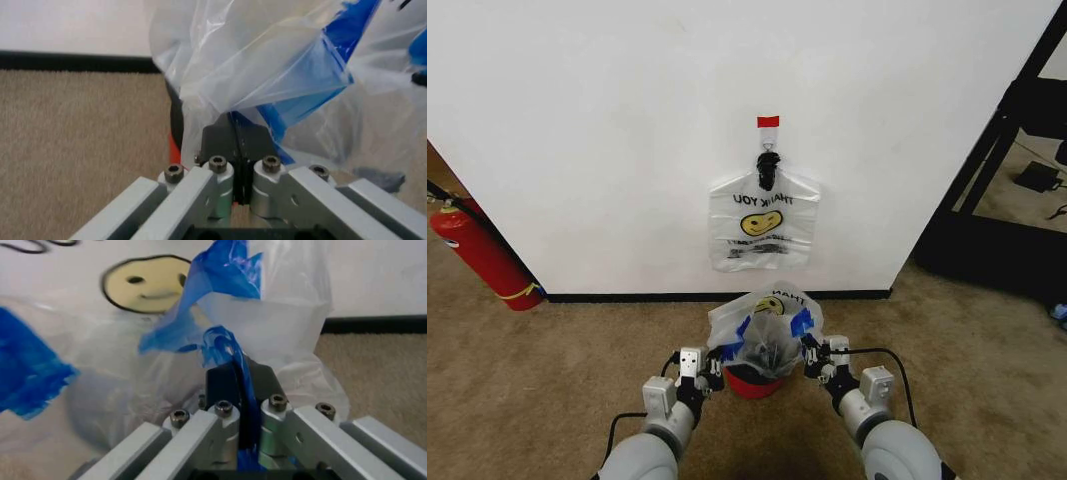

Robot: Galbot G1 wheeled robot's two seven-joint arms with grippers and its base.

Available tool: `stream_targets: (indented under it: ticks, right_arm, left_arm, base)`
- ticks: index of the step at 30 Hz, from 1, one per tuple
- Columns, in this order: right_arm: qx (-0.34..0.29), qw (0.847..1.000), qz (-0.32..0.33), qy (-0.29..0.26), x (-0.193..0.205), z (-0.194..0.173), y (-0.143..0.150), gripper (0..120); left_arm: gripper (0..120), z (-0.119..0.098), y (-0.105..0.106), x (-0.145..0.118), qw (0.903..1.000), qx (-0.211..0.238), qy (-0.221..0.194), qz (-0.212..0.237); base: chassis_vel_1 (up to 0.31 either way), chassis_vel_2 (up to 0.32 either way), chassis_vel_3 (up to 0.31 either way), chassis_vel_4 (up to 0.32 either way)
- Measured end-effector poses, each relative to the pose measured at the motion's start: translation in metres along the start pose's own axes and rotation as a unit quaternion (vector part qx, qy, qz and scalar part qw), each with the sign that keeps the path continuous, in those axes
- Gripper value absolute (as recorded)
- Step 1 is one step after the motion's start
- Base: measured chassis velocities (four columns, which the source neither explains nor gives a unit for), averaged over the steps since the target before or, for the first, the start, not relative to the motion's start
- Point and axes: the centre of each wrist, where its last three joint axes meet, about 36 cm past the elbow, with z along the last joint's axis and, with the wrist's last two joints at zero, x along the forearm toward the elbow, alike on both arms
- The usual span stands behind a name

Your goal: Pick up the garbage bag from the wall and place it over the trash bin.

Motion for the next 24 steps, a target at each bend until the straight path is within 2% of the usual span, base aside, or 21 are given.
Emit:
stream_targets:
  ticks: [10,18,24]
  right_arm:
    - [0.013,0.999,0.020,0.027,-0.004,0.006,-0.002,0]
    - [0.009,0.999,0.042,0.027,-0.036,0.007,-0.011,0]
    - [0.003,0.998,0.048,0.032,-0.046,0.009,-0.014,0]
  left_arm:
    - [0,0.023,-0.002,0.006,0.9994,-0.014,0.030,-0.002]
    - [0,0.031,0.006,-0.020,0.9987,-0.015,0.047,-0.011]
    - [0,0.038,0.006,-0.028,0.9980,-0.022,0.058,-0.010]
  base:
    - [0.000,0.000,0.000,0.000]
    - [0.000,0.000,0.000,0.000]
    - [0.000,0.000,0.000,0.000]
